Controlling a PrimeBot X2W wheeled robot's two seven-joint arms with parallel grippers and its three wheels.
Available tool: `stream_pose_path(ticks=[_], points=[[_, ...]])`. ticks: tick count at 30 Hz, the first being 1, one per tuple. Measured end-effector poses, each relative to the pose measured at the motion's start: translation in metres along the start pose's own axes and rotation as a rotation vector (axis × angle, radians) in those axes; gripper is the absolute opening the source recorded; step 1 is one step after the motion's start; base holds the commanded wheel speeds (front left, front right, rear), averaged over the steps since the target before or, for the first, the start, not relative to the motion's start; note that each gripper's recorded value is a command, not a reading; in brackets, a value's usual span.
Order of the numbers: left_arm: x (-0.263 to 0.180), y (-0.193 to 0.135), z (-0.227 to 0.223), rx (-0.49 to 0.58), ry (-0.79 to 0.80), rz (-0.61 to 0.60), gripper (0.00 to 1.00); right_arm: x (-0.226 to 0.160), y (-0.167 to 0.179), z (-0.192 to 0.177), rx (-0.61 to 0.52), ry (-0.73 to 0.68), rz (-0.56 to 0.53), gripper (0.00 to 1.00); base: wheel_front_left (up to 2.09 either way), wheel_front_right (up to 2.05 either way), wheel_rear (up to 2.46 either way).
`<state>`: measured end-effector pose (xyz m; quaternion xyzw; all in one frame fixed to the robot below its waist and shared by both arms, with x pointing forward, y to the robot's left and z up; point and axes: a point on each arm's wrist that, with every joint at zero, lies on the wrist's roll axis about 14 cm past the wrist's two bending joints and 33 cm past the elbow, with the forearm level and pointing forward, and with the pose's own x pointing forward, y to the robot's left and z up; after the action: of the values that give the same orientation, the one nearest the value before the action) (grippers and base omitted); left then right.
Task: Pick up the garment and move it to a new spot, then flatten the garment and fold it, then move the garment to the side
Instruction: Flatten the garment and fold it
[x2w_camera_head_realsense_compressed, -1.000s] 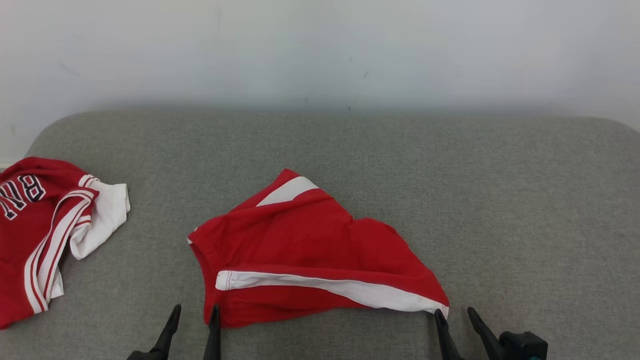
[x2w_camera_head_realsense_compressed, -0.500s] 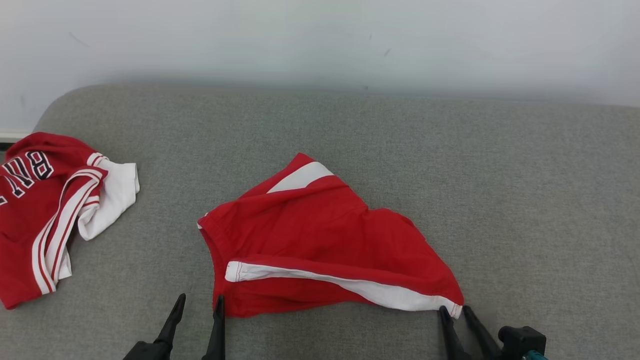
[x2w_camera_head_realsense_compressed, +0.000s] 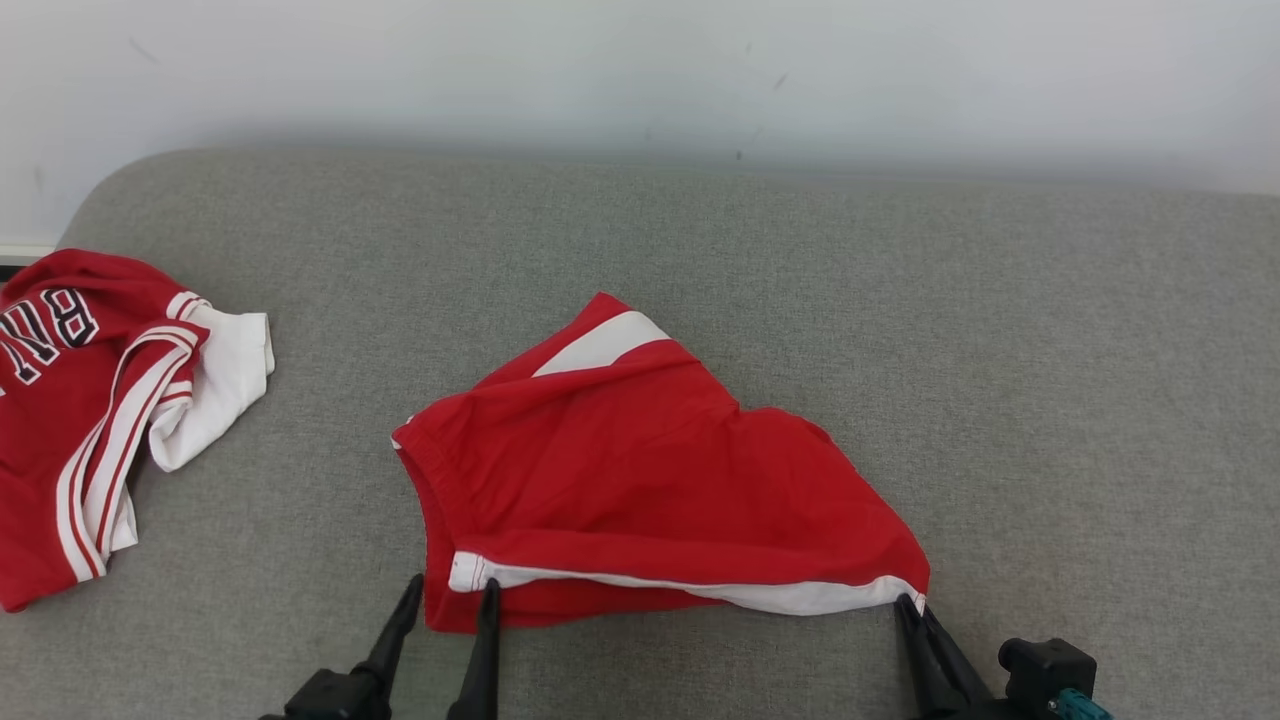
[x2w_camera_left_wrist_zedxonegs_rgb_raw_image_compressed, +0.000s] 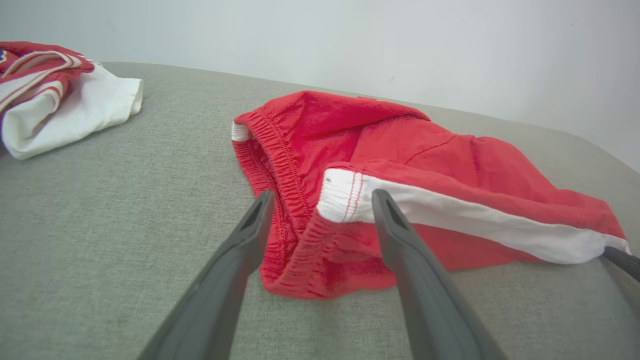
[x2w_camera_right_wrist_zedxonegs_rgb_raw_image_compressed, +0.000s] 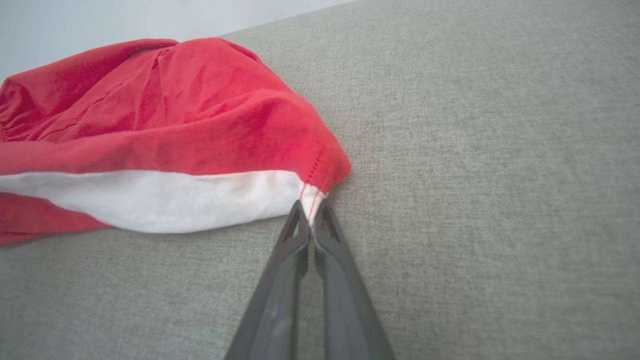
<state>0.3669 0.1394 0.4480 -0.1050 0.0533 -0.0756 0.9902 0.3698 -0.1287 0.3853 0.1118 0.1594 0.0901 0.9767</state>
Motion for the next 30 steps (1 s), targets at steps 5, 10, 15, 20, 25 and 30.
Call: stream_pose_path(ticks=[5,10,15,20,25,30], points=[[0.001,-0.010,0.000,-0.060,0.001,-0.034,1.00,0.000,0.000,0.002,-0.010,-0.006,0.005,0.00,0.00,0.00,0.00],[0.000,-0.012,-0.011,-0.102,0.040,-0.045,1.00,0.001,0.004,0.003,-0.015,-0.006,0.018,0.00,0.00,0.00,0.00],[0.002,-0.017,-0.016,-0.133,0.061,-0.068,1.00,0.002,0.003,0.005,-0.019,-0.011,0.019,0.00,0.00,0.00,0.00],[-0.001,-0.018,-0.022,-0.152,0.083,-0.077,1.00,0.003,0.002,0.005,-0.020,-0.011,0.017,0.00,0.00,0.00,0.00],[-0.004,-0.018,-0.024,-0.152,0.095,-0.090,0.00,0.004,0.003,0.005,-0.019,-0.013,0.019,0.00,0.00,0.00,0.00],[-0.012,-0.021,-0.027,-0.163,0.109,-0.100,0.00,0.005,0.004,0.009,-0.019,-0.024,0.020,0.00,0.00,0.00,0.00]])
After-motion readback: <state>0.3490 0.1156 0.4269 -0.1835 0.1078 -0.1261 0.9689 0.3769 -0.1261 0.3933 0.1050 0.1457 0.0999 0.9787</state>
